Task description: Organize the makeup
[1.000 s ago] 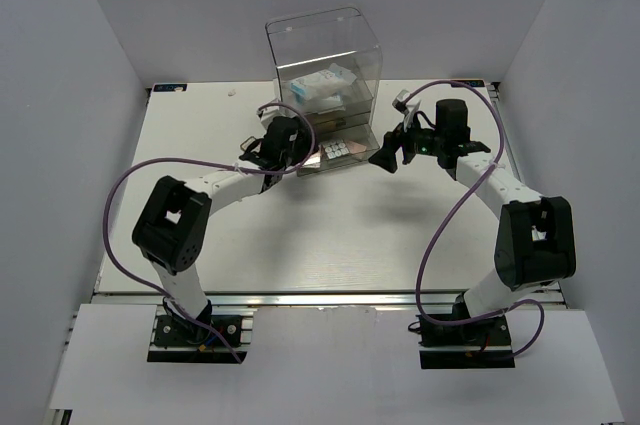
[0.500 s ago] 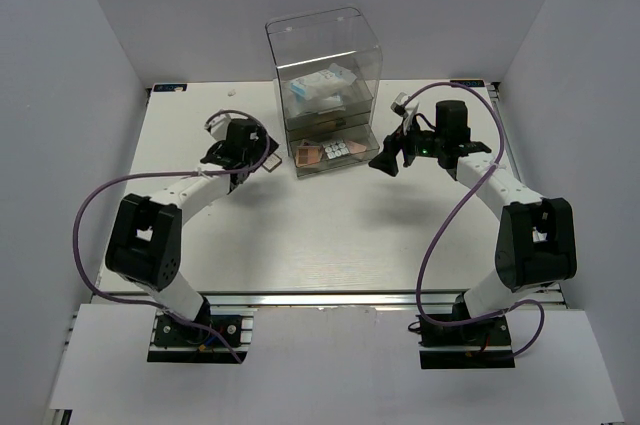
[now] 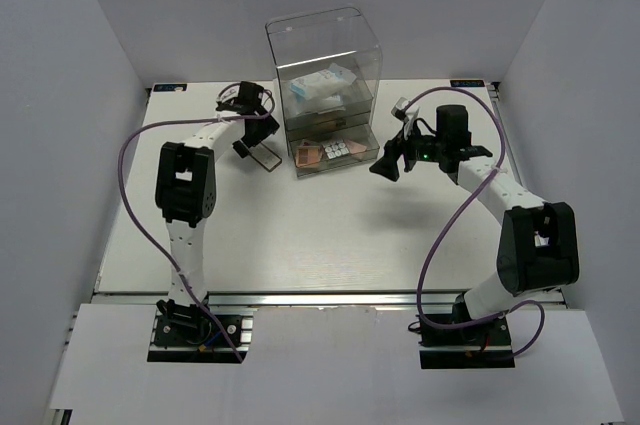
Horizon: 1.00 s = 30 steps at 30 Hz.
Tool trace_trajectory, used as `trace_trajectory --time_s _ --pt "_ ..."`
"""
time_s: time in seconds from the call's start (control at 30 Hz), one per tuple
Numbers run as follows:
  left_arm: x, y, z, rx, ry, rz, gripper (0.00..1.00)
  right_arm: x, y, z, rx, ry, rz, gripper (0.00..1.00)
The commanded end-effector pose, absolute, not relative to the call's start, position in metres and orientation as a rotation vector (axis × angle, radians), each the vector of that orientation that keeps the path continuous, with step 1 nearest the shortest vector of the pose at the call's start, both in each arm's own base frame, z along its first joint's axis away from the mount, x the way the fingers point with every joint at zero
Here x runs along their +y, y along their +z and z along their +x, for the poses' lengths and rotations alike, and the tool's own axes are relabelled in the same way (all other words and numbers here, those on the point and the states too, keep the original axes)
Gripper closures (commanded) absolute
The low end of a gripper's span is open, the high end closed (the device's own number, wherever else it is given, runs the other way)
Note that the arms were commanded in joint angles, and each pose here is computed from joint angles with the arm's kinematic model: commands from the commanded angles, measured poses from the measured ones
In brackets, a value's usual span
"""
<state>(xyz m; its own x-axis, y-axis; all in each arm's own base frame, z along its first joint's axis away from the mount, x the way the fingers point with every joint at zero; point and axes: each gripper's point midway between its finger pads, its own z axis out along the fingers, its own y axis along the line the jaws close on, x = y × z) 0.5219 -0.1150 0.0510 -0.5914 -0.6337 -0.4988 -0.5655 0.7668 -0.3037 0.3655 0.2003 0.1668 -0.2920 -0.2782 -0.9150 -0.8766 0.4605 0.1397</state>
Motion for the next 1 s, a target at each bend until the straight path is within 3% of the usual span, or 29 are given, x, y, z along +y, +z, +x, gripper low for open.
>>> trace_trajectory --time_s 0.0,0.47,0.8,0.93,0.97 --pt "-0.108 0.046 0.499 2.489 -0.048 -0.894 0.02 0.197 0.18 0.365 1.753 0.8 -0.996 0.11" --pt "-0.103 0.002 0.47 2.676 0.092 -0.909 0.04 0.198 0.183 0.367 1.743 0.8 -0.987 0.11" --pt "-0.093 -0.017 0.432 2.745 0.16 -0.901 0.25 0.197 0.188 0.364 1.731 0.791 -0.986 0.11" --pt "-0.08 -0.031 0.393 2.775 0.181 -0.938 0.42 0.197 0.191 0.363 1.721 0.791 -0.991 0.11" --pt "-0.078 -0.03 0.388 2.769 0.173 -0.948 0.52 0.197 0.191 0.362 1.72 0.791 -0.994 0.11"
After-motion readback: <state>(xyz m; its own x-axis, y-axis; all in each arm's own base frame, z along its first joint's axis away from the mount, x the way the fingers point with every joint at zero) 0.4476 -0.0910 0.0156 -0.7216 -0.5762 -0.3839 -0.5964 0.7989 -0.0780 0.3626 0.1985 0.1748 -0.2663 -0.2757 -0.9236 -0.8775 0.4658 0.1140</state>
